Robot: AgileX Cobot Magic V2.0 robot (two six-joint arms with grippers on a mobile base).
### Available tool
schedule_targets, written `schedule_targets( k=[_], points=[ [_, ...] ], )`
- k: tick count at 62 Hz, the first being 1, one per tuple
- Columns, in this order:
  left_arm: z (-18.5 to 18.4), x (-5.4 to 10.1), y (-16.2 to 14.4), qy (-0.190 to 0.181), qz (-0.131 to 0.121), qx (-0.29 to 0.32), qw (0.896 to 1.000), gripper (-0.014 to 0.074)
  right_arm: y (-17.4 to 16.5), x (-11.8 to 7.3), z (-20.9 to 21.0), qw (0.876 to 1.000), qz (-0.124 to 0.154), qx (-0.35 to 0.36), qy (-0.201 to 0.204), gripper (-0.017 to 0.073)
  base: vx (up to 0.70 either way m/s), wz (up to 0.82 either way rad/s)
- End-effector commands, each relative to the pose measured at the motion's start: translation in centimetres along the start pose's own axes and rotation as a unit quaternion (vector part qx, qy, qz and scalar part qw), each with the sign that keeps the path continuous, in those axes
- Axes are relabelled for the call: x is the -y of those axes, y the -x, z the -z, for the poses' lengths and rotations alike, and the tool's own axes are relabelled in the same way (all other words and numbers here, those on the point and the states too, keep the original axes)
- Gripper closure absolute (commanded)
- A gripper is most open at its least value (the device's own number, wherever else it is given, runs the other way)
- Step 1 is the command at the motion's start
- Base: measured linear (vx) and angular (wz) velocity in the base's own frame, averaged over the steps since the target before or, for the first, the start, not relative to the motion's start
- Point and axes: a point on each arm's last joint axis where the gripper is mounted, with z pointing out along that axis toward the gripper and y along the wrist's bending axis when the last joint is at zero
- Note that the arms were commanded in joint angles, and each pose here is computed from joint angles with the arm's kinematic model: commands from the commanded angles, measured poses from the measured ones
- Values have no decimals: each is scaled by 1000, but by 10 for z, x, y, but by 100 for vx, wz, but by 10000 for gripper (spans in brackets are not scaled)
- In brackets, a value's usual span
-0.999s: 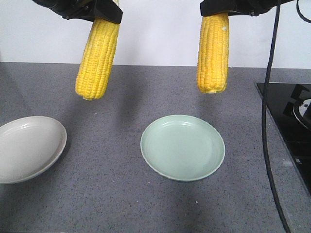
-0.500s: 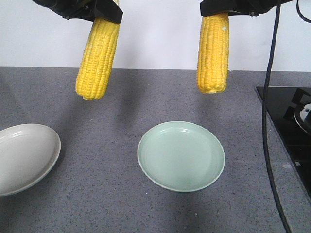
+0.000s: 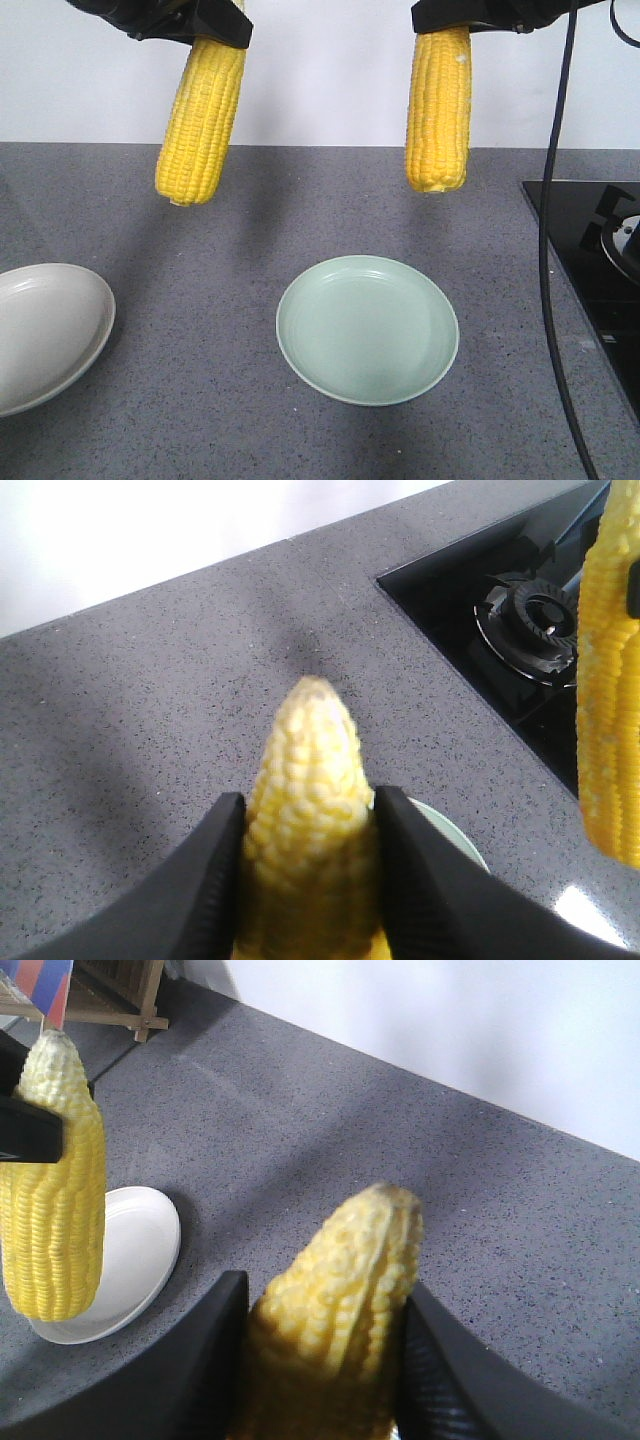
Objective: Distribute corn equally
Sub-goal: 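Drive the base closer, positioning both held cobs above the two plates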
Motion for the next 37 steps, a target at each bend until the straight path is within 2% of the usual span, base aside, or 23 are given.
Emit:
schedule_targets(
  k=[1,37],
  points=[
    [30,20,8,-17,-13,50,999,600,7,-24,22,999,21,26,21,564,2,-2],
    [30,20,8,-17,-13,50,999,600,7,-24,22,999,21,26,21,564,2,-3]
  ],
)
